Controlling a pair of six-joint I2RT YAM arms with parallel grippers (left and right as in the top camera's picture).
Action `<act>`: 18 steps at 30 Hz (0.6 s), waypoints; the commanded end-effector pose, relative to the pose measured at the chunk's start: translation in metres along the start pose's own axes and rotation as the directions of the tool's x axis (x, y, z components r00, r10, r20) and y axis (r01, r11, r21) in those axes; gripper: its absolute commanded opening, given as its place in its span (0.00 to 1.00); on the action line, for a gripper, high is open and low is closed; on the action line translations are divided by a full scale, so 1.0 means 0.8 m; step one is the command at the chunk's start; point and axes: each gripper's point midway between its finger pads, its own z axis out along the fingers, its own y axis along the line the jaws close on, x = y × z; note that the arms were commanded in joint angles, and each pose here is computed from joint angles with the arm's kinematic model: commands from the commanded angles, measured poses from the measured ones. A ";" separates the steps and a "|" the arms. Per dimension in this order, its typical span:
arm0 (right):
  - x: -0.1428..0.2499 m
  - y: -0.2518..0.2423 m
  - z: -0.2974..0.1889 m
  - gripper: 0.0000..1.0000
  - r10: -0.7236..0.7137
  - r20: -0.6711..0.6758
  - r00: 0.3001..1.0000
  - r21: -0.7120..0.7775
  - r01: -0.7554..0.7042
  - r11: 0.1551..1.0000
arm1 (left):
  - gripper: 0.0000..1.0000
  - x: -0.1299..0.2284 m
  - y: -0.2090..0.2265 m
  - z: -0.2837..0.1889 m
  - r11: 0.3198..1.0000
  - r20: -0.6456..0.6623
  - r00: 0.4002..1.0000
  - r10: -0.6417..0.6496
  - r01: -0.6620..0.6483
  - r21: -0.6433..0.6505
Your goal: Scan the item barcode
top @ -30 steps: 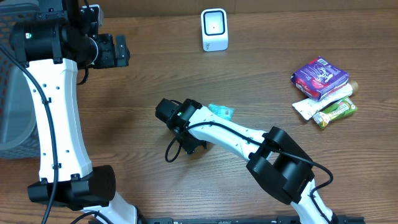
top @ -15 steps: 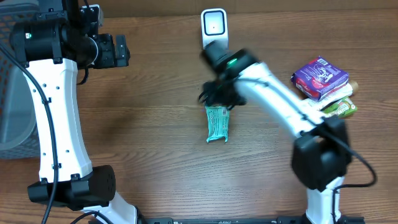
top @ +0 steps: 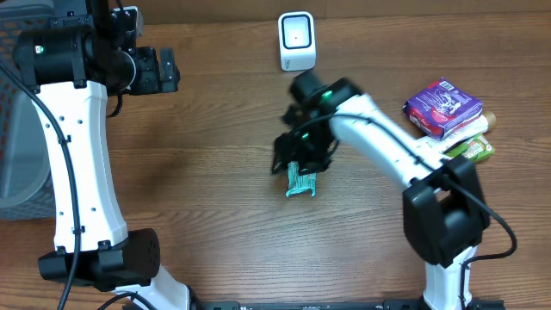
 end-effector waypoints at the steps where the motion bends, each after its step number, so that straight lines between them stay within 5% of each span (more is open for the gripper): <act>1: 0.000 0.008 0.023 0.66 -0.010 0.043 0.999 0.097 0.006 0.995 | 0.99 -0.001 -0.002 0.003 1.000 -0.004 1.000 -0.002 0.002 0.002; 10: 0.009 -0.046 0.063 0.64 0.051 0.087 0.995 0.329 -0.078 0.941 | 1.00 -0.001 -0.002 0.003 1.000 -0.003 1.000 -0.002 0.002 0.002; 18: -0.008 -0.144 0.007 0.65 0.074 0.200 0.977 0.605 -0.183 0.775 | 0.99 -0.001 -0.002 0.003 1.000 -0.004 1.000 -0.002 0.002 0.002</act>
